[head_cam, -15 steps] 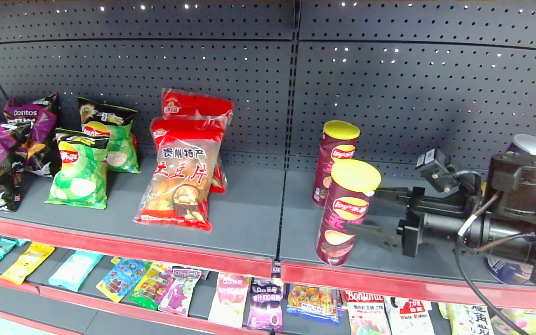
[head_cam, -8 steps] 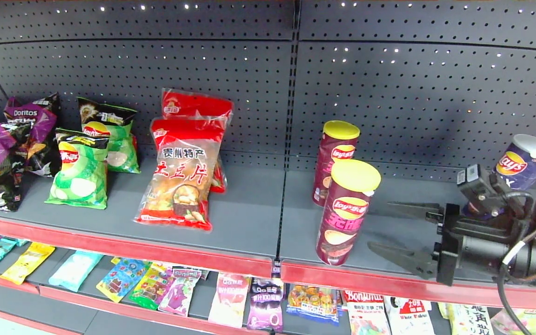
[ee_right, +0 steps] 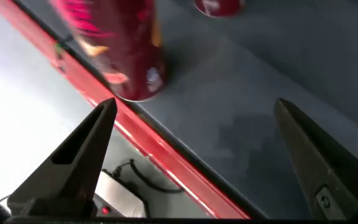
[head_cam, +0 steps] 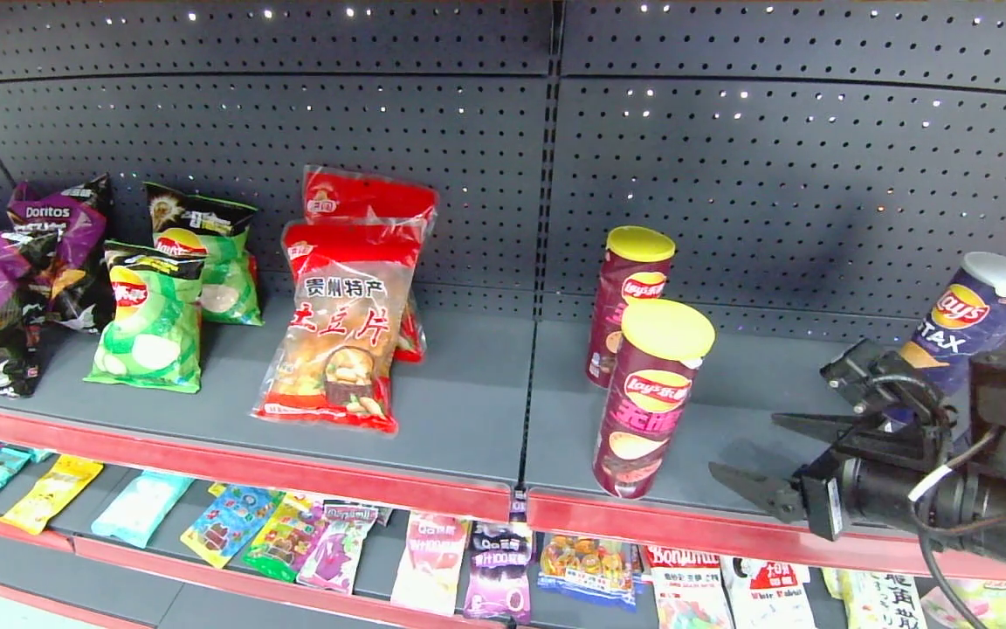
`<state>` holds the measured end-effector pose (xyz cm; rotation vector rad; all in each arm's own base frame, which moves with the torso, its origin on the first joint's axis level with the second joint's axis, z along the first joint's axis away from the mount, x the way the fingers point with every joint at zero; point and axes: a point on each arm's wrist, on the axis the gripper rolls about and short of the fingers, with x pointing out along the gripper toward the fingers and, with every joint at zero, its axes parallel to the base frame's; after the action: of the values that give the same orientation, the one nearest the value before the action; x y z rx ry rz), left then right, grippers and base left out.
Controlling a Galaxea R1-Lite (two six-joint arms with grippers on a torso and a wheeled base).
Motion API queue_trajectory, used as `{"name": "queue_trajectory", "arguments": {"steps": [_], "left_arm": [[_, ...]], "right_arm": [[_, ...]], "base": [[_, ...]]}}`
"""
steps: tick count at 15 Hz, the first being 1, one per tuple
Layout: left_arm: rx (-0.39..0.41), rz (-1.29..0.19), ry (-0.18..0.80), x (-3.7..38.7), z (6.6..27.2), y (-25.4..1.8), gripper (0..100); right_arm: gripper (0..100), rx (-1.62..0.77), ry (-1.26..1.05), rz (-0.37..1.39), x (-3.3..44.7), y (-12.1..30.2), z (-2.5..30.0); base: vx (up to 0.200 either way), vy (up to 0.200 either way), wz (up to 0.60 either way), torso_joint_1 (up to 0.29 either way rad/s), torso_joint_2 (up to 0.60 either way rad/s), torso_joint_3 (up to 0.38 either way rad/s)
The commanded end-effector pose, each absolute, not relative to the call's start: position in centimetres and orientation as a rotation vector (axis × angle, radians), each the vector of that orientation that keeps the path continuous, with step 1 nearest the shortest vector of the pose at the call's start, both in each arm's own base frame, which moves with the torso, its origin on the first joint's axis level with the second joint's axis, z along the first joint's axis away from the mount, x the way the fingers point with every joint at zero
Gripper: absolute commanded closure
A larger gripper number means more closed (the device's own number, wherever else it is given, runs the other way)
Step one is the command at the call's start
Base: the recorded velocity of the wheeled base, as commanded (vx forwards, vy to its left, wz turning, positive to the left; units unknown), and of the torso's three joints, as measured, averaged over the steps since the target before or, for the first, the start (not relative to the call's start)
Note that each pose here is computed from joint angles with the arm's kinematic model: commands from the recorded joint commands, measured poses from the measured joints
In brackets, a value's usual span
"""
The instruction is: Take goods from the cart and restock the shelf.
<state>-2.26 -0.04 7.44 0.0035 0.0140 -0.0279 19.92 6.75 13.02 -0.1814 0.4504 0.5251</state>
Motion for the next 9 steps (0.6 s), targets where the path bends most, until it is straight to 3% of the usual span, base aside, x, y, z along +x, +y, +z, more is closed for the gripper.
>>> {"name": "queue_trajectory", "arguments": {"steps": [1, 9], "left_arm": [[0.003, -0.028, 0.015, -2.2, 7.4, 0.0, 0], [0.004, -0.028, 0.015, -2.2, 7.4, 0.0, 0]], "right_arm": [[0, -0.188, 0.503, 0.512, 20.9, 7.1, 12.0], [0, -0.226, 0.611, 0.346, 22.3, 7.9, 9.6]], "base": [[0.000, 0.000, 0.00, 0.000, 0.00, 0.000], [0.000, 0.000, 0.00, 0.000, 0.00, 0.000]]}}
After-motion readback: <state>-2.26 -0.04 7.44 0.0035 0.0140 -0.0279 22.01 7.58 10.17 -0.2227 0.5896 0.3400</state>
